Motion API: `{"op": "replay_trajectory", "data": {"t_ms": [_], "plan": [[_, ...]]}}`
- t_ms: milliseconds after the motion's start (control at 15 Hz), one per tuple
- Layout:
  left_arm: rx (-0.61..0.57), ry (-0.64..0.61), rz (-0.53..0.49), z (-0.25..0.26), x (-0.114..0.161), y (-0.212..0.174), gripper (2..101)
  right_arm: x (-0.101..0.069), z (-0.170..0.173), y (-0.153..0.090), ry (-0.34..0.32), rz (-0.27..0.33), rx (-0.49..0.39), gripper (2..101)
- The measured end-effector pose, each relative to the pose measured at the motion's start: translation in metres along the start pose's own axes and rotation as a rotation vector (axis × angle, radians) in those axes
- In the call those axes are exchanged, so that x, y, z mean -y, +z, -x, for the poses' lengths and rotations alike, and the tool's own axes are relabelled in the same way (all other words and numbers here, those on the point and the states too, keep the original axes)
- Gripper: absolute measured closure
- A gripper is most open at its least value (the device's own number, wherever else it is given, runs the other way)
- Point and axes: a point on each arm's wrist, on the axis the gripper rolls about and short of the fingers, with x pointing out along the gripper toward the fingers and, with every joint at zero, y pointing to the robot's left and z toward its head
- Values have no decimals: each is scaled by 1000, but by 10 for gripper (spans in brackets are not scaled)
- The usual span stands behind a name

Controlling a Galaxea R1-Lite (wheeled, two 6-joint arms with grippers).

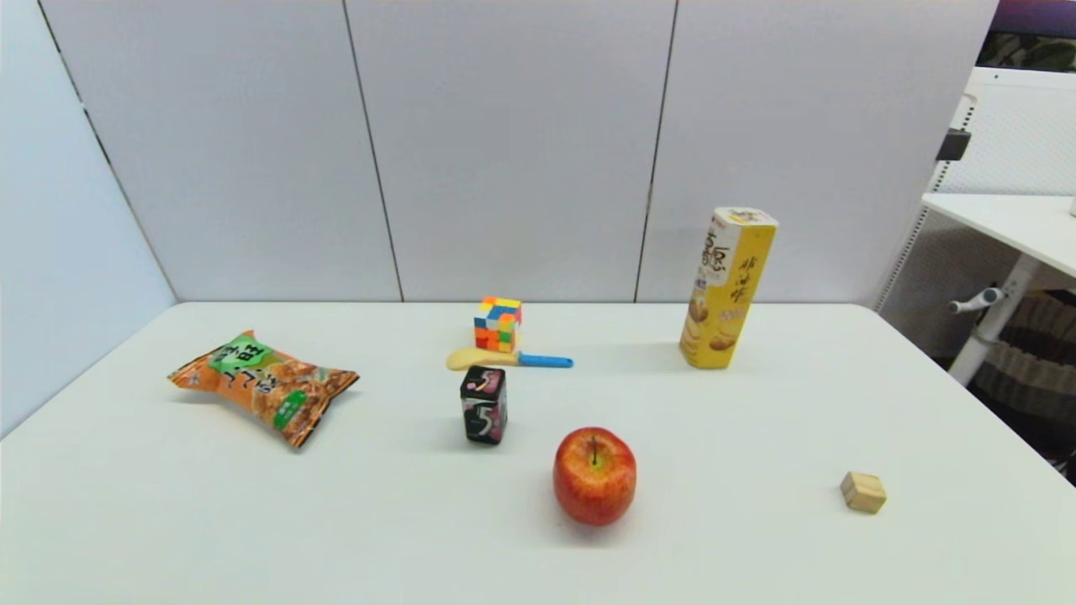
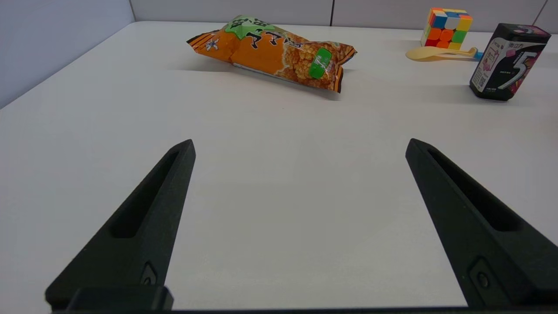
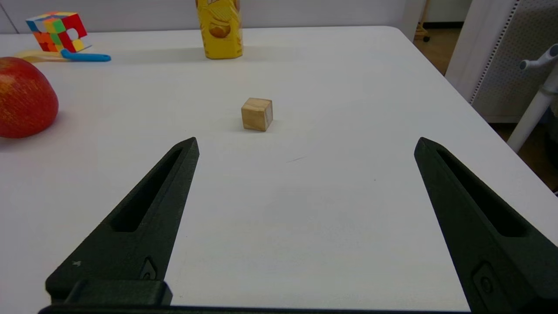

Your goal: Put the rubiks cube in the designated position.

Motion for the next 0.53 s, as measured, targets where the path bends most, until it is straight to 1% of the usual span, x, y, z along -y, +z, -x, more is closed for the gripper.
{"op": "replay_trajectory", "data": {"t_ms": [200,533], "plan": [[0,0,0,0,0,0,54,0,0,-1,-1,1,-11,43],[0,0,0,0,0,0,54,0,0,0,0,-1,0,43]]}}
